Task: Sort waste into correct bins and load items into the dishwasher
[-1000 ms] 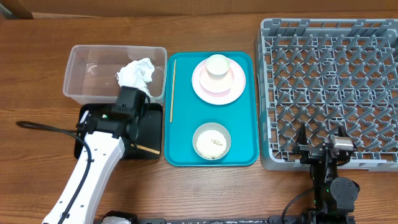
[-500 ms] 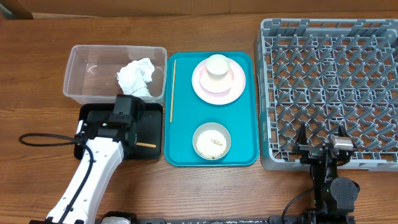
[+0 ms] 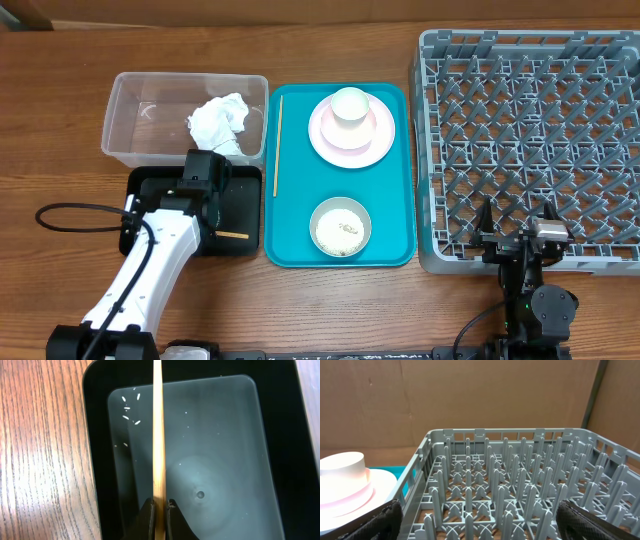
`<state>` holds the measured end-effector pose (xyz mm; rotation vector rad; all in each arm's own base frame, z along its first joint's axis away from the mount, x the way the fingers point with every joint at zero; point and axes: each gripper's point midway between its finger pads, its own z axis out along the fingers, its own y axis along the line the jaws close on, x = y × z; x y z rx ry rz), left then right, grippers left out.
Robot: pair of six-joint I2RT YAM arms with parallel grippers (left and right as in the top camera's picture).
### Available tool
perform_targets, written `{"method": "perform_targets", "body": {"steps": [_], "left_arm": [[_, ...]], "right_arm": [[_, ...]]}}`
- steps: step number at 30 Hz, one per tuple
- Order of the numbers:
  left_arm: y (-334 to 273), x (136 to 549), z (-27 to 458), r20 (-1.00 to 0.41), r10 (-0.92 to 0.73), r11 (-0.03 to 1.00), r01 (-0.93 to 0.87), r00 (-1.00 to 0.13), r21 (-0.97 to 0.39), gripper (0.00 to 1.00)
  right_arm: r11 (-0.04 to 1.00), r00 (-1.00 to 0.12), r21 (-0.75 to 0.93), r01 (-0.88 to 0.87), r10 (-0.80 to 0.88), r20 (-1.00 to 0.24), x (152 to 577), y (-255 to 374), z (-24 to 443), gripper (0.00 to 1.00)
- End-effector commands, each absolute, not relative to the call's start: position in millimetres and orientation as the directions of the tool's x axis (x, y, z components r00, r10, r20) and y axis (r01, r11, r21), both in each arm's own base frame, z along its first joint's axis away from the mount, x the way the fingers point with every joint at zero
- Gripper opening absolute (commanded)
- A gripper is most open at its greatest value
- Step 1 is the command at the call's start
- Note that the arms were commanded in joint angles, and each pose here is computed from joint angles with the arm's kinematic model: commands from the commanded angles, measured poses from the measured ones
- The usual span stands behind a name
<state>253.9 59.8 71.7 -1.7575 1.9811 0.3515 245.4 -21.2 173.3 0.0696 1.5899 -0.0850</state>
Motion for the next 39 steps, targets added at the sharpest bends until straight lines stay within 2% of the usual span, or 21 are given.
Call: {"method": "perform_targets", "body": {"steps": [1, 3, 5, 10, 14, 17, 19, 22, 29, 39], "left_arm": [[65.8, 251.1, 70.2, -0.523, -0.851, 0.128, -0.986, -0.054, -0.108, 0.04], [65.6, 252.1, 71.1, -0.524, -0.849, 0.140, -0.985, -0.066, -0.104, 0.04], [64.9, 256.5, 76.1, -0.532, -0.837, 0.202, -0.976, -0.127, -0.085, 0.04], [57.9, 287.0, 114.0, -0.561, -0.701, 0.527, -0.850, -0.441, 0.010, 0.04], [20.4, 313.6, 140.7, -0.496, -0.531, 0.793, -0.609, -0.687, -0.006, 0.04], [-33.7, 333.3, 154.0, -0.455, -0.359, 0.933, -0.329, -0.815, -0.146, 0.04], [-70.1, 341.7, 161.6, -0.471, -0.225, 0.964, -0.125, -0.853, -0.235, 0.05], [-98.6, 343.6, 166.9, -0.501, -0.134, 0.965, 0.001, -0.855, -0.261, 0.05], [-134.4, 344.5, 168.2, -0.556, -0.044, 0.976, 0.085, -0.830, -0.203, 0.04], [-159.6, 352.4, 130.8, -0.503, -0.056, 0.981, 0.048, -0.862, -0.190, 0.04]], "right_arm": [[0.994, -0.021, -0.017, 0.106, -0.015, -1.000, 245.4, -22.9, 170.8, 1.00], [0.994, -0.022, -0.017, 0.106, -0.015, -1.000, 245.4, -22.9, 170.7, 1.00], [0.994, -0.022, -0.017, 0.106, -0.015, -1.000, 245.4, -22.9, 170.7, 1.00], [0.994, -0.022, -0.017, 0.106, -0.015, -1.000, 245.4, -22.9, 170.7, 1.00], [0.994, -0.022, -0.017, 0.106, -0.015, -1.000, 245.4, -22.9, 170.7, 1.00], [0.994, -0.022, -0.017, 0.106, -0.015, -1.000, 245.4, -22.9, 170.7, 1.00], [0.994, -0.021, -0.017, 0.106, -0.015, -1.000, 245.4, -22.9, 170.8, 1.00], [0.994, -0.021, -0.017, 0.106, -0.015, -1.000, 245.4, -22.9, 170.8, 1.00], [0.994, -0.022, -0.017, 0.106, -0.015, -1.000, 245.4, -22.9, 170.7, 1.00], [0.994, -0.021, -0.017, 0.106, -0.015, -1.000, 245.4, -22.9, 170.8, 1.00]]}}
